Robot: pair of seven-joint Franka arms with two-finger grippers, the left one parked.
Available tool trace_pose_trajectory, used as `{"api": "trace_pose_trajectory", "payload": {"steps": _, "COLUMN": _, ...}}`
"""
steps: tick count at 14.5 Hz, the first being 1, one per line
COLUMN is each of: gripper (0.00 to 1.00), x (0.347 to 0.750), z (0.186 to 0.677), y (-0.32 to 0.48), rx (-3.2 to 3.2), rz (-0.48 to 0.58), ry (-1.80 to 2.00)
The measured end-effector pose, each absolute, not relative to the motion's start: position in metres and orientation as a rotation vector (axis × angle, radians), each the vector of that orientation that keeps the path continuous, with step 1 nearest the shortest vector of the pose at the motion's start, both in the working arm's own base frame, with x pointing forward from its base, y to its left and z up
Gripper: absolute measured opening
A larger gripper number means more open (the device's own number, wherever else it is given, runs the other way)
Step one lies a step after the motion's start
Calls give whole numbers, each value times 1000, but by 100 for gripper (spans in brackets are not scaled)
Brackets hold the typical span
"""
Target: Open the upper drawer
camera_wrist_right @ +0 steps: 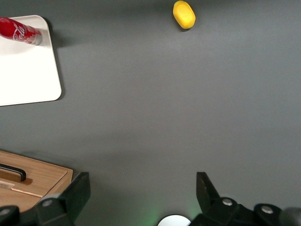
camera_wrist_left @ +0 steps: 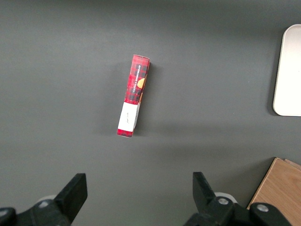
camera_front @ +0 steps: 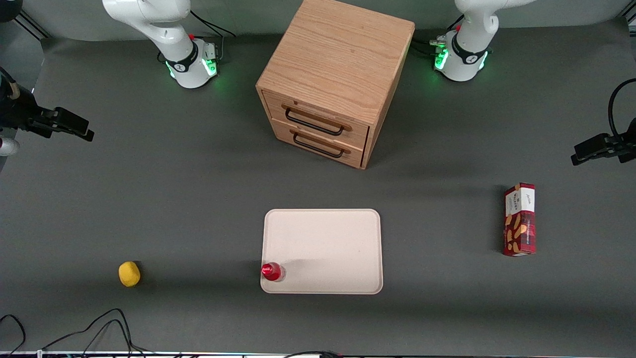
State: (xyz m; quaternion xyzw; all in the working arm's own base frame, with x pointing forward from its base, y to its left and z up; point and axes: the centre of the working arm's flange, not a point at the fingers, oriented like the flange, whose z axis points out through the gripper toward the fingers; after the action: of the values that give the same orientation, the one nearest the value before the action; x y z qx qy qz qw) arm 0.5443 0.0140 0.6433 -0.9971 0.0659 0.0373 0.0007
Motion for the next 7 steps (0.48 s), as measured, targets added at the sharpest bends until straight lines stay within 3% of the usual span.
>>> {"api": "trace_pose_trajectory", "payload": {"steps": 7, "gripper": 100, "x": 546, "z": 640, "y": 21, "rx": -3131, "rz": 105, "ry": 179}}
